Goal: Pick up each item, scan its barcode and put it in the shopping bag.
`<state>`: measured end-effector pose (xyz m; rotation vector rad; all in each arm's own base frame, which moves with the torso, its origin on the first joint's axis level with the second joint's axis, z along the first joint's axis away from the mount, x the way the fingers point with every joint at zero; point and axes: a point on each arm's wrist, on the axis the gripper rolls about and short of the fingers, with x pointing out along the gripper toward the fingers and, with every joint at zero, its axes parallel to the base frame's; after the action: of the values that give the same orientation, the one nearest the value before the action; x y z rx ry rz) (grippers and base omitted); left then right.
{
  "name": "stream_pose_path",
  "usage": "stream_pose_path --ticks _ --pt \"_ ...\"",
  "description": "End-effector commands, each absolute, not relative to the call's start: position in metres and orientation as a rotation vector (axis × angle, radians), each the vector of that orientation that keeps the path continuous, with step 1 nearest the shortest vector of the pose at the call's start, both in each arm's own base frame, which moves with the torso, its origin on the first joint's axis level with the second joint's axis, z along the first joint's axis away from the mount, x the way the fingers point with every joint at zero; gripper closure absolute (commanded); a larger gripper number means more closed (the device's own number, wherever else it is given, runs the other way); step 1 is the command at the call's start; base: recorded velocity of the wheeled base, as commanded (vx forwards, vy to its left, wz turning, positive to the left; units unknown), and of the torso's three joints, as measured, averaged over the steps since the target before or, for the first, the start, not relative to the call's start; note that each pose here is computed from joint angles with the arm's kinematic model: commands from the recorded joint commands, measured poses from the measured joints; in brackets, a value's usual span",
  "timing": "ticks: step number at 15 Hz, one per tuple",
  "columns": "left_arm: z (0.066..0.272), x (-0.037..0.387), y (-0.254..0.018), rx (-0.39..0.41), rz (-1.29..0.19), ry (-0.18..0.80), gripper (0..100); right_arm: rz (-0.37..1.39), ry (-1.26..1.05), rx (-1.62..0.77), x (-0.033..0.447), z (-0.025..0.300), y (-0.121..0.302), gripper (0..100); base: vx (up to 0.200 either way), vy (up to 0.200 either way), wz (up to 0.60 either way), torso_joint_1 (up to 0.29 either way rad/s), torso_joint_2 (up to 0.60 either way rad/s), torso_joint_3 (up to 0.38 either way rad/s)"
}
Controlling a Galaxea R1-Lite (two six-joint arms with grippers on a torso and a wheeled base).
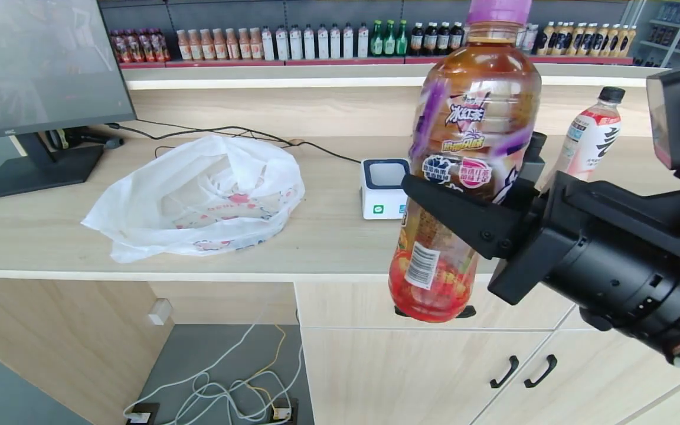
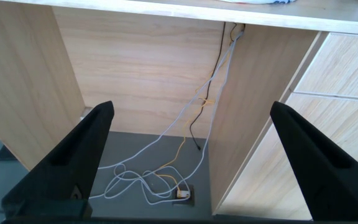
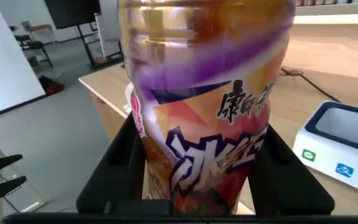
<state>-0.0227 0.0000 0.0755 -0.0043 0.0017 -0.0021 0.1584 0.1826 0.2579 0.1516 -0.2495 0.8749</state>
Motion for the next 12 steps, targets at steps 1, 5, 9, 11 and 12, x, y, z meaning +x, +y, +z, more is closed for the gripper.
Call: stream_pose_path --ticks 1,5,9,11,12 --pt "0.0755 -0.0227 0.0000 -0.005 -0.005 0.002 0 0.730 -0.238 0.107 0.1641 0.2528 0.1849 100 0.000 0.000 0.00 0.000 0.00 0.000" --pt "0.0755 -0.0227 0.0000 -0.006 -0.002 0.002 0 0.441 -0.235 0.055 0.1693 0.2528 0.1811 100 0.000 0.000 0.00 0.000 0.00 0.000" --pt "0.0755 -0.0227 0.0000 -0.006 -0.002 0.002 0 0.405 -0.235 0.099 0.1729 0.2561 0.1782 100 0.000 0.000 0.00 0.000 0.00 0.000" --pt "0.0755 -0.0227 0.0000 -0.006 -0.003 0.002 0 0.409 -0.225 0.128 0.1727 0.2549 0.1780 100 0.000 0.000 0.00 0.000 0.00 0.000" --pt "0.0755 -0.0227 0.0000 -0.006 -0.002 0.002 0 0.407 -0.227 0.138 0.1732 0.2561 0.1779 100 0.200 0.000 0.00 0.002 0.00 0.007"
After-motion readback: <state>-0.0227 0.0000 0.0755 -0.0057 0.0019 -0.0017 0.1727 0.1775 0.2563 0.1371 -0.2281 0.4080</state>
